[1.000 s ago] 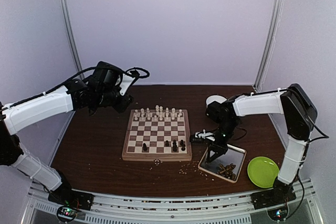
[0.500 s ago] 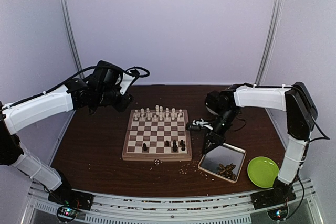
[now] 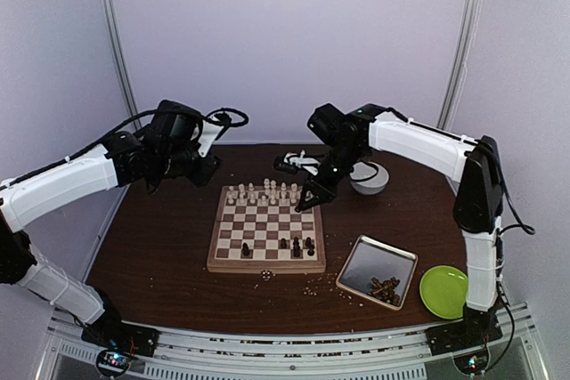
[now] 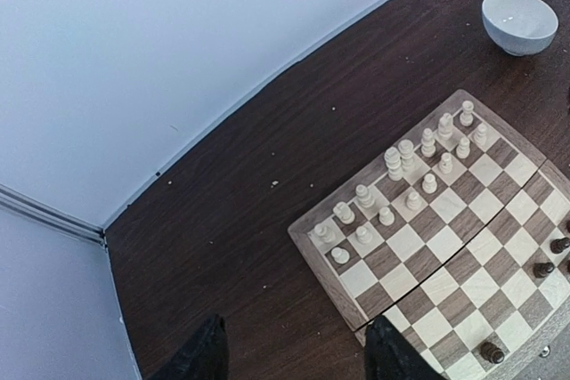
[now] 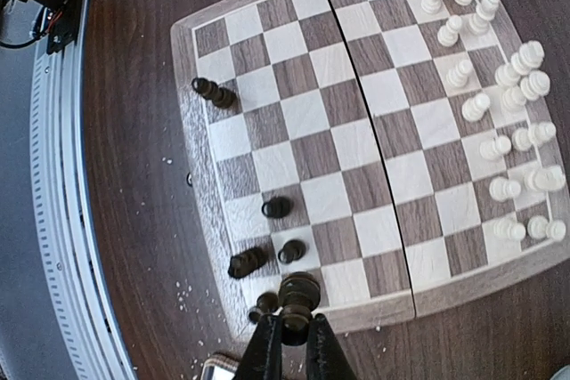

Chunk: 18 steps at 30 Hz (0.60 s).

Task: Set up the chess pieces on the board
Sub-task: Place the pawn at d7.

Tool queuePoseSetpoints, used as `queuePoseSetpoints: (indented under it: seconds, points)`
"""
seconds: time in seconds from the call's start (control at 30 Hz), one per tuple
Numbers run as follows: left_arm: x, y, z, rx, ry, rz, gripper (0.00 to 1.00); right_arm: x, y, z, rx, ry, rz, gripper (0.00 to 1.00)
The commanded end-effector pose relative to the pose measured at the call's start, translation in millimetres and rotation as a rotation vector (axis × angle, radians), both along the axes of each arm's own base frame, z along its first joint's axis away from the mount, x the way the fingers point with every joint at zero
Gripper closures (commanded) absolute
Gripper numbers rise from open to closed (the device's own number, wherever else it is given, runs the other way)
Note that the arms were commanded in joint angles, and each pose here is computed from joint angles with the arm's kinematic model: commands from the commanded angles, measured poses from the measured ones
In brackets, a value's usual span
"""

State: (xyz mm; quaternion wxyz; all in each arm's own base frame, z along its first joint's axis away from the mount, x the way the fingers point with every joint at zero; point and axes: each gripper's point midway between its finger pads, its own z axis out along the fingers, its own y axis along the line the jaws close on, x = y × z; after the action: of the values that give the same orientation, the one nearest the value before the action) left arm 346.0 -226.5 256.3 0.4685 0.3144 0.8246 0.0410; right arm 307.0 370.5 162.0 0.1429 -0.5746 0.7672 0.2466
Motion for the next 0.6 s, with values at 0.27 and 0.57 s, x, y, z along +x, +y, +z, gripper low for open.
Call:
queuePoseSetpoints:
  seconds: [0.27, 0.57]
  points:
    - [1, 24, 40, -0.055, -0.107, 0.111, 0.45, 10, 63, -29, -0.146, -0.15, 0.029, 0.99]
    - [-1, 26, 44, -0.059, -0.117, 0.109, 0.45, -4, 71, -54, -0.202, -0.156, 0.071, 0.99]
